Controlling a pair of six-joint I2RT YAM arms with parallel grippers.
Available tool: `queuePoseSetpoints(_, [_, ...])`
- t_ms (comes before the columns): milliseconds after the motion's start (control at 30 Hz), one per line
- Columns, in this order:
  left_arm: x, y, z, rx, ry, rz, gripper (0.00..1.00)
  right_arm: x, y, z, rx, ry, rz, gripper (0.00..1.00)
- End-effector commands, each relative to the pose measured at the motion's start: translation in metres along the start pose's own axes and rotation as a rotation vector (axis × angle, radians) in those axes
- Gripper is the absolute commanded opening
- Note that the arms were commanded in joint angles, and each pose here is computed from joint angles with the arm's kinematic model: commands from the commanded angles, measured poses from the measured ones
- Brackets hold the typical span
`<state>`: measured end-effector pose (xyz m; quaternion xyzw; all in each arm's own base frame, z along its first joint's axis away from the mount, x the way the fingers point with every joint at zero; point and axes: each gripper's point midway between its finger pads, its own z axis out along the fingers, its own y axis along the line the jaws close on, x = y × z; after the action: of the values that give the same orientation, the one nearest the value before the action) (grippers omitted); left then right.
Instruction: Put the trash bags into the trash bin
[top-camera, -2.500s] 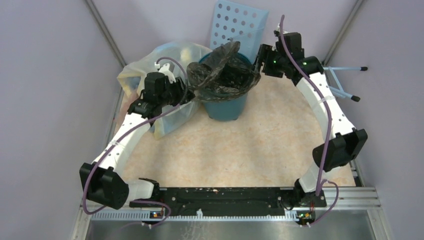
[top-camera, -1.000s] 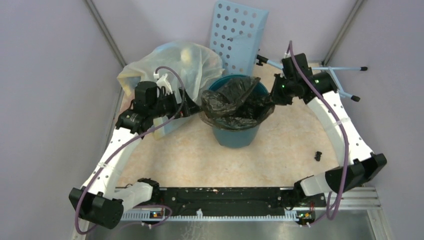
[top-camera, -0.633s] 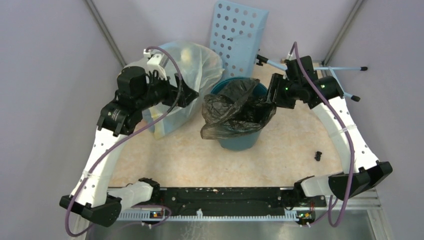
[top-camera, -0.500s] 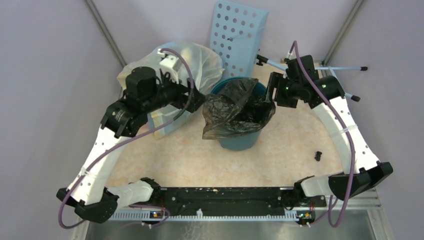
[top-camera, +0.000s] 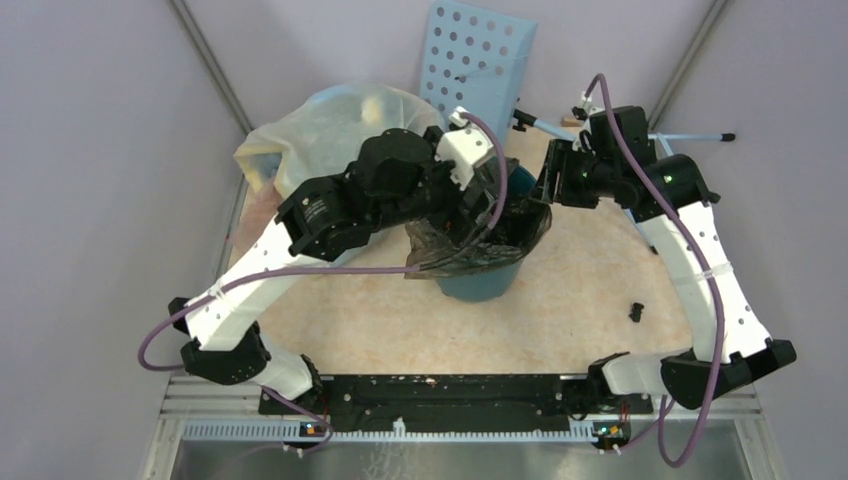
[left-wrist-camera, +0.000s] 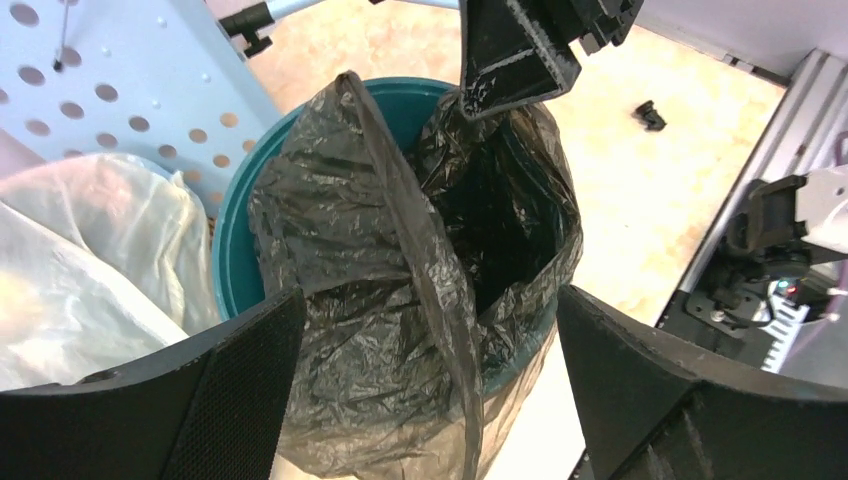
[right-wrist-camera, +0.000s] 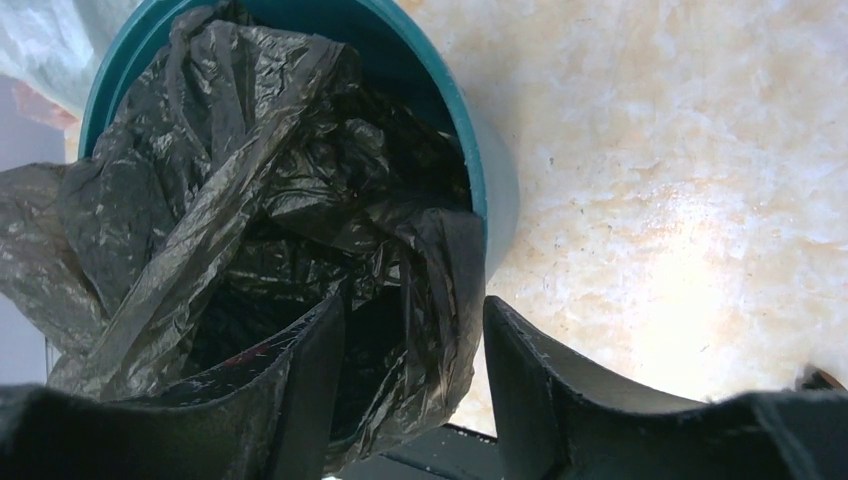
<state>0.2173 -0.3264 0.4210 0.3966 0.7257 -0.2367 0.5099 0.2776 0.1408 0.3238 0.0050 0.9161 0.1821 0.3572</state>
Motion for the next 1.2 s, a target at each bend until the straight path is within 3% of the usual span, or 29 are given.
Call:
queuePoseSetpoints(0, [0.005,0.006,0.002,-0.068,0.066,0.108,0.99,0.004,0.012,-0.014,-0.074,-0.013,-0.033,0.54])
queuePoseSetpoints(200, [0.025,-0.004,0.017,-0.023,0.148,0.097,0.94,0.017,0.004,-0.009,-0.051,0.017,-0.03,0.46])
queuePoseSetpoints(467, [0.053,-0.009,0.032,-0.018,0.257,0.067,0.8,0.022,0.002,-0.009,-0.047,0.02,-0.027,0.24])
queuePoseSetpoints(533, [0.06,-0.009,0.033,-0.02,0.279,0.064,0.75,0.022,0.002,-0.009,-0.049,0.019,-0.027,0.14])
queuePoseSetpoints(600, [0.061,-0.007,0.033,-0.038,0.279,0.042,0.59,0.019,0.001,-0.011,-0.041,0.008,-0.028,0.0])
queuePoseSetpoints(767, [0.048,0.0,0.031,-0.096,0.202,-0.041,0.0,0.005,-0.005,-0.027,-0.006,-0.092,-0.01,0.0])
queuePoseSetpoints(1000, [0.031,0.017,0.022,-0.086,0.121,-0.185,0.0,-0.008,-0.016,-0.052,0.042,-0.217,0.021,0.0])
queuePoseSetpoints(1167, [0.027,0.028,0.014,-0.085,0.097,-0.214,0.0,0.0,-0.02,-0.055,0.056,-0.206,0.033,0.0])
